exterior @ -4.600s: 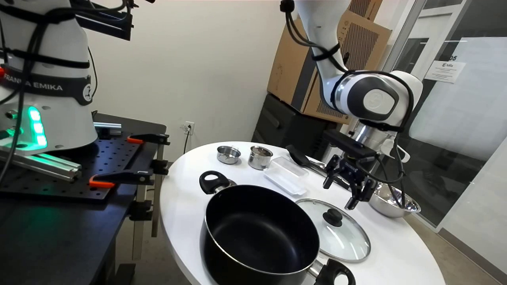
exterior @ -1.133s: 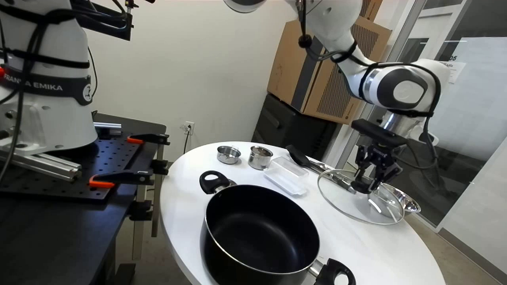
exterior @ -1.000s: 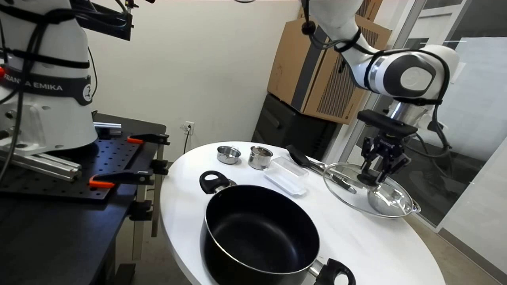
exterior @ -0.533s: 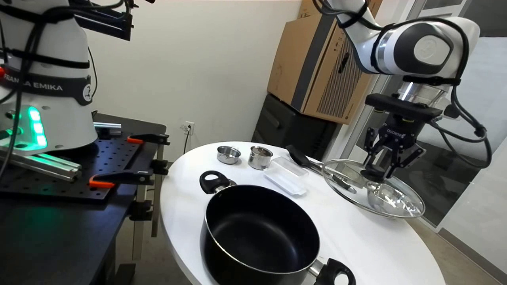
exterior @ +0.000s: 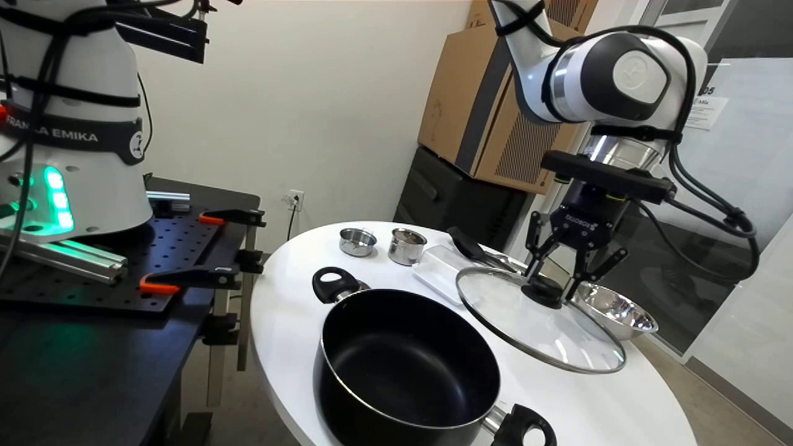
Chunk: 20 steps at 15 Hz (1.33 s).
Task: Pick up the lid and close the pot
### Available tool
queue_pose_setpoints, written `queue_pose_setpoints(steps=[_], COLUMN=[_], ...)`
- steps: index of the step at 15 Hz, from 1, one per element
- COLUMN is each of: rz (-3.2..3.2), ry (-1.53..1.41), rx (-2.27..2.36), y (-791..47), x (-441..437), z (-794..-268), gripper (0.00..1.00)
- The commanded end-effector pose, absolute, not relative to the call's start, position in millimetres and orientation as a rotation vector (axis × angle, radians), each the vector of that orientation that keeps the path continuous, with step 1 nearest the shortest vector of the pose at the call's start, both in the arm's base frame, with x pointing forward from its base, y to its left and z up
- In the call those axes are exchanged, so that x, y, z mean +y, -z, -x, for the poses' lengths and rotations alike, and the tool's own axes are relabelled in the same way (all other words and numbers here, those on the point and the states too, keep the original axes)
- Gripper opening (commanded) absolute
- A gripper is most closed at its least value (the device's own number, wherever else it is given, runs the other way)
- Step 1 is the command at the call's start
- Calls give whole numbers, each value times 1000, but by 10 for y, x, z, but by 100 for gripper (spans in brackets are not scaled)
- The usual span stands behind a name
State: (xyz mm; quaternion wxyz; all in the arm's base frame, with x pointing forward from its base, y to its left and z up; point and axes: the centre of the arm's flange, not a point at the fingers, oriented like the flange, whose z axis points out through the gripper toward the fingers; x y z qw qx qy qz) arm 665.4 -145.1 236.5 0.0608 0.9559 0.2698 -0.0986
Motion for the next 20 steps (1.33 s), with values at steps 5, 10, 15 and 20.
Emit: queue_pose_setpoints(steps=[5,10,15,20], rz=[-2854,-2843,-2855,-2872], ry=[293,268,239,151], rx=[873,909,969,987], y=[-2313,-2202,-1871,-1963], x=[-1353,-1395,-1608,-1668], z=[-6381,-6077,-5490,-5157], gripper=[50,25,25,25])
